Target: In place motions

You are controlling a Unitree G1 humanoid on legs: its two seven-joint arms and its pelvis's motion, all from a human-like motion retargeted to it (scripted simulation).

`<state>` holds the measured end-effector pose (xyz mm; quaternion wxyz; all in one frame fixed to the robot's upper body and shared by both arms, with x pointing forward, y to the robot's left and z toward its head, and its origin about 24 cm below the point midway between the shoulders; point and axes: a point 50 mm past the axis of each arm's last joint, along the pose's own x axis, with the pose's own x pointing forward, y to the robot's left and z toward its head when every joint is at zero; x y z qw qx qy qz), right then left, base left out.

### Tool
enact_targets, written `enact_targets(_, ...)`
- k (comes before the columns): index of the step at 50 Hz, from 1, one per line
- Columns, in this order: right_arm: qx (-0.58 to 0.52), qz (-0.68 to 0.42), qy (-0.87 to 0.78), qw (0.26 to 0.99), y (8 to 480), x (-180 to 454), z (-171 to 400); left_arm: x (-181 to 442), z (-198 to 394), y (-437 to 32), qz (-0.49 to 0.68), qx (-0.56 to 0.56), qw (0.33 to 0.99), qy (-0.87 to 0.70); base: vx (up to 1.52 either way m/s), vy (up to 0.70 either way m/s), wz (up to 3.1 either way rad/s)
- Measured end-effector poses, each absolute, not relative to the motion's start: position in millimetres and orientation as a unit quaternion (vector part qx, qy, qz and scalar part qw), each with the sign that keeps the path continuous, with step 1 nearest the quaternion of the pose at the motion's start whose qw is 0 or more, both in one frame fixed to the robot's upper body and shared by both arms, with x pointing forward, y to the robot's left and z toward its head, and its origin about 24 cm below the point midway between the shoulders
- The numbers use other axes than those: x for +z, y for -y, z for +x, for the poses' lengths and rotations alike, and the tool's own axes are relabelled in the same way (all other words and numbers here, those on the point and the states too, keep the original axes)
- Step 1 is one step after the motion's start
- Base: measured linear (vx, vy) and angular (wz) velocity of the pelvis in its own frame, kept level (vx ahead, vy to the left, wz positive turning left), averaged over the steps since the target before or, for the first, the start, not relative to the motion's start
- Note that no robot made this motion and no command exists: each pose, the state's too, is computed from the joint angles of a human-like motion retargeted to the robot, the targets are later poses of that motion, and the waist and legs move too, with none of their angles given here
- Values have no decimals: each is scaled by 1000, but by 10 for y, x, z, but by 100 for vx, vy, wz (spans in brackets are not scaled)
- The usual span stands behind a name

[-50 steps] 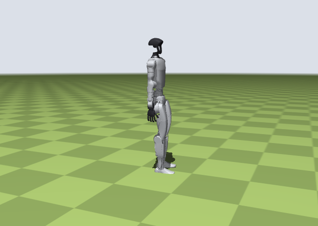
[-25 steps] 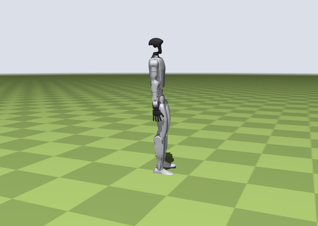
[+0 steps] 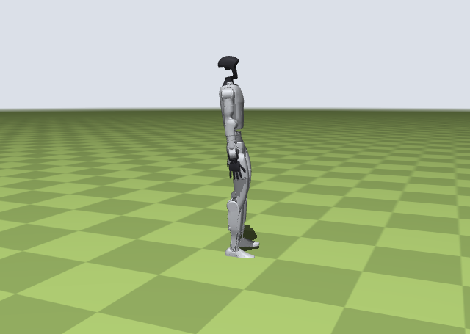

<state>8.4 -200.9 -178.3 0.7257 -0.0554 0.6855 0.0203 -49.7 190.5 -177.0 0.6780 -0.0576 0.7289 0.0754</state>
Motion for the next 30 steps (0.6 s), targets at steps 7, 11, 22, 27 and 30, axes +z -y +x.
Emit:
enact_targets(7, 11, -52, -691, 720, 2037, -1777, 30, -1772, -503, -1884, -59, 73, 677, -730, 0, 0, 0)
enact_targets(11, 13, -52, -697, 715, 2032, -1777, -13, -1772, -513, -1868, -61, 70, 676, -731, -3, -5, -10)
enact_targets(22, 10, -53, -711, 701, 2065, -1766, -140, -1776, -466, -1883, -55, 60, 682, -727, 0, 0, 0)
enact_targets(27, 3, -56, -711, 701, 2109, -1758, -145, -1774, -455, -1917, -52, 63, 685, -724, 0, 0, 0)
enact_targets(30, -3, -55, -708, 704, 2131, -1755, -132, -1772, -457, -1931, -52, 66, 684, -724, 0, 1, 6)
